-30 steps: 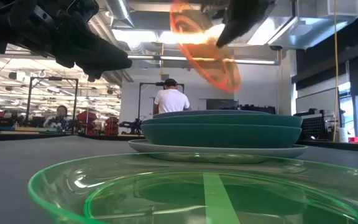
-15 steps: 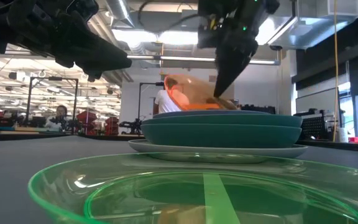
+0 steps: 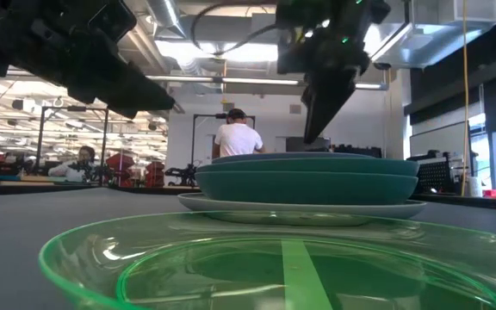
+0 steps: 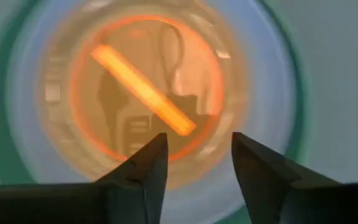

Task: Stack plastic plates
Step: Stack the left blue plate on the orange plate

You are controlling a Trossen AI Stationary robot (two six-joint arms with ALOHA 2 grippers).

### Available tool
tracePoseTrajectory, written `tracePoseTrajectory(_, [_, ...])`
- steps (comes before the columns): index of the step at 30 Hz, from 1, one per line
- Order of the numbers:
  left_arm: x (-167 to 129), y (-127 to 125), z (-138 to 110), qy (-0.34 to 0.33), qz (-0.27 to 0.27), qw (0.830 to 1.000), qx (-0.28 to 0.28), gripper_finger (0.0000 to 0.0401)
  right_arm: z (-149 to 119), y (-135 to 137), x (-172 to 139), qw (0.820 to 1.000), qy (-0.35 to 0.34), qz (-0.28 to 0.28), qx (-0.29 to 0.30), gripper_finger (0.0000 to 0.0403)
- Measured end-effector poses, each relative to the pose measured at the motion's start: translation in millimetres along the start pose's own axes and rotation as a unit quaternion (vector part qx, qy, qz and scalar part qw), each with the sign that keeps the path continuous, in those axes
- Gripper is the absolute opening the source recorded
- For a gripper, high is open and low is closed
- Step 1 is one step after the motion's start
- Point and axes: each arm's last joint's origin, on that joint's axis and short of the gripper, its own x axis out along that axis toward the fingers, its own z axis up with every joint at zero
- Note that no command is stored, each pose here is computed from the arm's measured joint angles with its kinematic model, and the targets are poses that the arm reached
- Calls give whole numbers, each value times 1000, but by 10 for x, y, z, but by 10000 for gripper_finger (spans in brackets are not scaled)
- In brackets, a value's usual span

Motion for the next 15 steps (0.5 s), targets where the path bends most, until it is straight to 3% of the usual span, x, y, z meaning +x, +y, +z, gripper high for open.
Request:
tracePoseTrajectory(5, [23, 41, 8, 31, -28, 999, -4, 105, -98, 385, -56, 997, -46, 19, -57, 188])
tracePoseTrajectory(9, [30, 53, 169, 127, -65, 988, -51, 114, -220, 672, -144, 989, -107, -11, -97, 187])
tracePoseTrajectory(15, [-48, 39, 275, 315, -63, 935, -149, 147, -413, 984, -97, 970, -208, -26, -120, 186])
